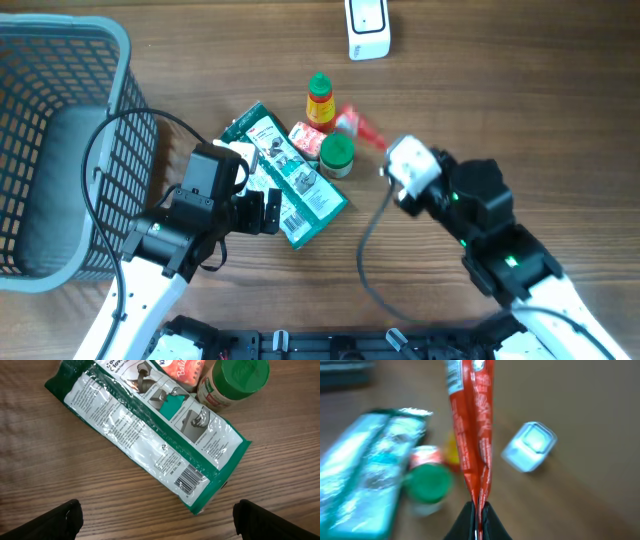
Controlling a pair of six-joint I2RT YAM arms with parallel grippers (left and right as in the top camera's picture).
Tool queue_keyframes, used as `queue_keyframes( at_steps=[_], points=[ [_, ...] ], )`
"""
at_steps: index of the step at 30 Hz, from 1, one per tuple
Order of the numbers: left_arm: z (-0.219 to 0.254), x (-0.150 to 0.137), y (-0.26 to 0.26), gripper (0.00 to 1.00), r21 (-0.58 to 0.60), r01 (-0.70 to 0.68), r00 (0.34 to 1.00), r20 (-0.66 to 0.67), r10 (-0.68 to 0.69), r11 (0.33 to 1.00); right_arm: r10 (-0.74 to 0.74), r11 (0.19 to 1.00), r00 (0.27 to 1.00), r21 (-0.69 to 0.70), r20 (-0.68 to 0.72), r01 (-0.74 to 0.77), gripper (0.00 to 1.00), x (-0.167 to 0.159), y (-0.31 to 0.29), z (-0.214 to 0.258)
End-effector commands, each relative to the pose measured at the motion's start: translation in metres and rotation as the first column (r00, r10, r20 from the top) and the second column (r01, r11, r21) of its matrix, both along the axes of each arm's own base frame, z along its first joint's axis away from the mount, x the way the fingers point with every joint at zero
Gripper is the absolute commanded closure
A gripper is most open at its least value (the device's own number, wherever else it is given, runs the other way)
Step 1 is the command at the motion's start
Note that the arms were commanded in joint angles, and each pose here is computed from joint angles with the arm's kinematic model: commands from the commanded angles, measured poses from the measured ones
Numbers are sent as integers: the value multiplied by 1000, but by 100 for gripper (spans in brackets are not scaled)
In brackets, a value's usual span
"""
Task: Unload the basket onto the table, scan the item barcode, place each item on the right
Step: 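Lift the red packet and carry it toward the scanner, then hold the red packet in front of the scanner window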
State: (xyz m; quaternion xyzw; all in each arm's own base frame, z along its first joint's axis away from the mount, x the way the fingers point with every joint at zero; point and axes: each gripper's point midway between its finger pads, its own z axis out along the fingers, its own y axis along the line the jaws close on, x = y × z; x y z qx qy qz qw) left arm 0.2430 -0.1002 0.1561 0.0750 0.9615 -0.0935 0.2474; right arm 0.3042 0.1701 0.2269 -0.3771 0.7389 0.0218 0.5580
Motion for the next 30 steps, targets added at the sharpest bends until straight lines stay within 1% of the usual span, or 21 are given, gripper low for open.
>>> queue_keyframes(
  at_steps=[1, 4, 6, 8, 10, 14, 16, 17, 19, 22, 25, 30],
  points=[
    [-2, -1, -1, 0, -1, 19, 1000, -5, -19, 1000, -238, 960, 967, -132, 89, 248, 96, 48, -29, -14],
    [-2, -1, -1, 0, -1, 18, 1000, -5, -18, 1000, -317, 910, 934, -223, 168, 349, 96, 78, -39, -30],
    [-2, -1, -1, 0, -1, 18, 1000, -5, -18, 1000, -383, 864, 889, -244, 253, 441, 96, 103, -51, -35],
    [-2, -1, -1, 0, -1, 18, 1000, -5, -18, 1000, -394, 845, 863, -245, 318, 476, 96, 121, -56, -37],
    [-2, -1, -1, 0, -1, 19, 1000, -5, -19, 1000, -408, 828, 824, -221, 393, 515, 96, 139, -63, -38],
    [-2, -1, -1, 0, -1, 18, 1000, -5, -18, 1000, -469, 804, 759, -138, 451, 579, 96, 161, -91, -46],
    [-2, -1, -1, 0, -1, 18, 1000, -5, -18, 1000, -428, 820, 776, -162, 463, 549, 96, 169, -94, -56],
    [-2, -1, -1, 0, -1, 18, 1000, -5, -18, 1000, -361, 840, 806, -211, 470, 499, 96, 174, -91, -64],
    [-2, -1, -1, 0, -1, 18, 1000, -5, -18, 1000, -258, 853, 838, -293, 482, 432, 96, 181, -87, -73],
    [-2, -1, -1, 0, -1, 19, 1000, -5, -19, 1000, -219, 829, 829, -351, 514, 436, 96, 194, -94, -68],
    [-2, -1, -1, 0, -1, 19, 1000, -5, -19, 1000, -209, 820, 807, -352, 552, 452, 96, 210, -101, -52],
    [-2, -1, -1, 0, -1, 18, 1000, -5, -18, 1000, -113, 812, 839, -437, 531, 386, 96, 238, -98, -54]
  ],
)
